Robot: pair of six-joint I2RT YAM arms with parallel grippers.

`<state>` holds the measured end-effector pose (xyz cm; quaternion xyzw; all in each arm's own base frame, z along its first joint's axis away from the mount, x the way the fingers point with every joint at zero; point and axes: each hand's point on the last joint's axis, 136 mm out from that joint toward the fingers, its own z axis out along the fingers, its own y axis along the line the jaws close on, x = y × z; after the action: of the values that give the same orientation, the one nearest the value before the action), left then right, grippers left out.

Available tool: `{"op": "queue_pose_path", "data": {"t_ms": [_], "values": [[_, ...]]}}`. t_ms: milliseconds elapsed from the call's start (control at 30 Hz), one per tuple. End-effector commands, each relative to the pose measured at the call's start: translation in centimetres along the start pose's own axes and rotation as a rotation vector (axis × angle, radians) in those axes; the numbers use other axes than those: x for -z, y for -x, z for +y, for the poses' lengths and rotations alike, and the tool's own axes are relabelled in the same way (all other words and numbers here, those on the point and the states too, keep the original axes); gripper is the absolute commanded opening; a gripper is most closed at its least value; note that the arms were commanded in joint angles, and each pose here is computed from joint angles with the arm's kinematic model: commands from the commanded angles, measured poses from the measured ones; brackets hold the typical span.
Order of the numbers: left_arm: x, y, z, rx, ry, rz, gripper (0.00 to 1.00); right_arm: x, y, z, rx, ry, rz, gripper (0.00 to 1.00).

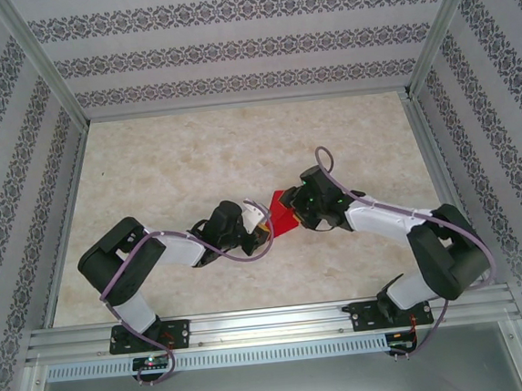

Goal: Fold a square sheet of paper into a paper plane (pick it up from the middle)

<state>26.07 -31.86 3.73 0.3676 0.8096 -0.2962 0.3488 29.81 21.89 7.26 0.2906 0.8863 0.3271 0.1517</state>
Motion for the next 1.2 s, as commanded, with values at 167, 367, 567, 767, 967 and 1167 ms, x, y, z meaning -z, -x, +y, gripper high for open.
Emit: {"op": "queue_pose_path", "data": {"t_ms": [167,367,567,767,967,1167], "values": [[-0.5,-0.1,0.0,0.267,-0.018,-0.002,0.09,1.0,-0.6,0.5,0.308,0.138,0.010,0.54],[-0.3,-0.1,0.0,0.342,-0.013,-0.007,0.09,-0.4,-2.0,0.5,0.369,0.154,0.099,0.43],[0.0,0.0,0.3,0.349,0.004,-0.010,0.10,-1.9,-2.0,0.2,0.374,0.111,0.126,0.34],[-0.2,-0.3,0.1,0.368,-0.008,0.009,0.14,-3.1,-1.8,0.8,0.386,0.128,0.137,0.35],[-0.1,-0.5,-0.2,0.394,-0.024,0.041,0.20,-3.9,-1.9,0.3,0.386,0.118,0.148,0.38],[0.7,0.2,-0.2,0.423,-0.030,0.036,0.28,-4.4,-2.0,-0.7,0.384,0.087,0.156,0.42]]}}
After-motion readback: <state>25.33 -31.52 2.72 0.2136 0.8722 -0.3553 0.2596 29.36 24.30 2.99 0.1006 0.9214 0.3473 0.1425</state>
